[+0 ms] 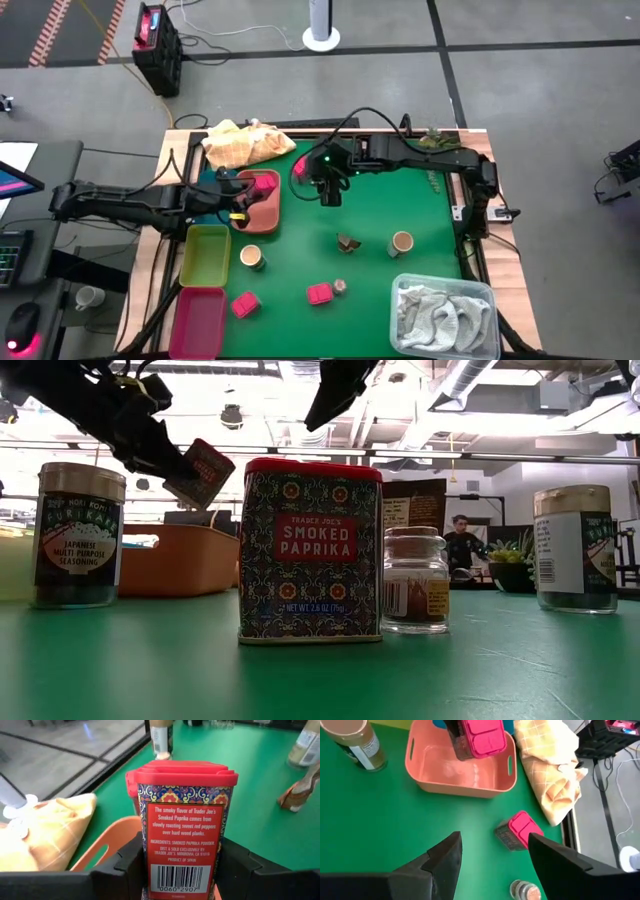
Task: Sort spices by type
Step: Put the top right red seasoning can into the orange bin
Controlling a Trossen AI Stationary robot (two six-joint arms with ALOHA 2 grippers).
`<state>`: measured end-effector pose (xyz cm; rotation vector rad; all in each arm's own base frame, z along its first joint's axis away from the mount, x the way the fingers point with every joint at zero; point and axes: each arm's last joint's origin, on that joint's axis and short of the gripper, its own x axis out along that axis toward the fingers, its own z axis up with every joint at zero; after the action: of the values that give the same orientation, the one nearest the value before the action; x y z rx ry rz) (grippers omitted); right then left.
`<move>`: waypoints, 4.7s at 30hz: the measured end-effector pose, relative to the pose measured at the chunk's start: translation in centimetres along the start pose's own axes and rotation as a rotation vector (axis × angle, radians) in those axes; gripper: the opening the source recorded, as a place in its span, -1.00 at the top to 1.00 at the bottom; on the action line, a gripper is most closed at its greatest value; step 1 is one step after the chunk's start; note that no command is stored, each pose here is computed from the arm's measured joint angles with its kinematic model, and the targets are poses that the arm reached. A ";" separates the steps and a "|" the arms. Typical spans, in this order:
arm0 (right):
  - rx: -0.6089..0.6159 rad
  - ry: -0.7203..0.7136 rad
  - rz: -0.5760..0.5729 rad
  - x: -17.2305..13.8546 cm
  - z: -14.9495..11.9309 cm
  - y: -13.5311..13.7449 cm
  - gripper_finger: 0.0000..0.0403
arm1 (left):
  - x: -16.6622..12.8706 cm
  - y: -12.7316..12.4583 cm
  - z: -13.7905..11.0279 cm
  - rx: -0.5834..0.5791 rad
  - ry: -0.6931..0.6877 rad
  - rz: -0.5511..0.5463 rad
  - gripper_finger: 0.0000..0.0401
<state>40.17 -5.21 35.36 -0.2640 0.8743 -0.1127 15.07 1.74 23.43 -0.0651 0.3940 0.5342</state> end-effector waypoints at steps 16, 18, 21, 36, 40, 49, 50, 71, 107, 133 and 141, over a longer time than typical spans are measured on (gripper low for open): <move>0.048 -0.069 0.051 3.6 -4.2 2.2 -0.29 | 1.7 0.1 -3.7 0.038 -0.247 -0.031 0.13; 0.063 -0.121 0.038 3.6 -4.9 2.4 -0.29 | 1.9 0.3 -4.5 0.025 -0.267 -0.019 0.13; 0.092 -0.175 0.026 3.6 -6.3 2.8 -0.29 | 2.1 0.7 -5.6 -0.002 -0.279 0.014 0.13; 0.104 -0.270 0.059 3.0 -7.0 5.4 -0.29 | 3.5 1.1 -8.2 -0.116 -0.154 0.131 0.10; 0.096 -0.291 0.061 2.9 -6.7 5.7 -0.29 | 4.0 1.1 -8.8 -0.137 -0.117 0.158 0.10; 0.095 -0.289 0.059 3.0 -6.8 5.6 -0.29 | 4.9 0.7 -9.7 -0.145 -0.037 0.138 0.00; 0.095 -0.289 0.059 3.0 -6.8 5.6 -0.29 | 4.9 0.7 -9.8 -0.144 -0.030 0.132 -0.02; 0.096 -0.280 0.052 3.0 -6.8 5.6 -0.29 | 5.9 0.9 -7.1 -0.111 0.043 0.114 -0.19; 0.056 -0.273 0.067 2.9 -6.8 6.4 -0.29 | 14.1 1.9 3.5 0.096 0.709 0.051 -0.29; 0.059 -0.287 0.082 2.7 -6.5 7.1 -0.29 | 14.8 1.5 3.7 0.197 0.729 0.005 0.06; 0.050 -0.290 0.093 2.6 -6.5 7.6 -0.29 | 11.4 1.8 3.6 0.140 0.595 0.003 0.06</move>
<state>36.81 0.39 27.37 -0.1870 0.5935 -0.0089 24.40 9.39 22.52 -0.0884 1.0111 0.4826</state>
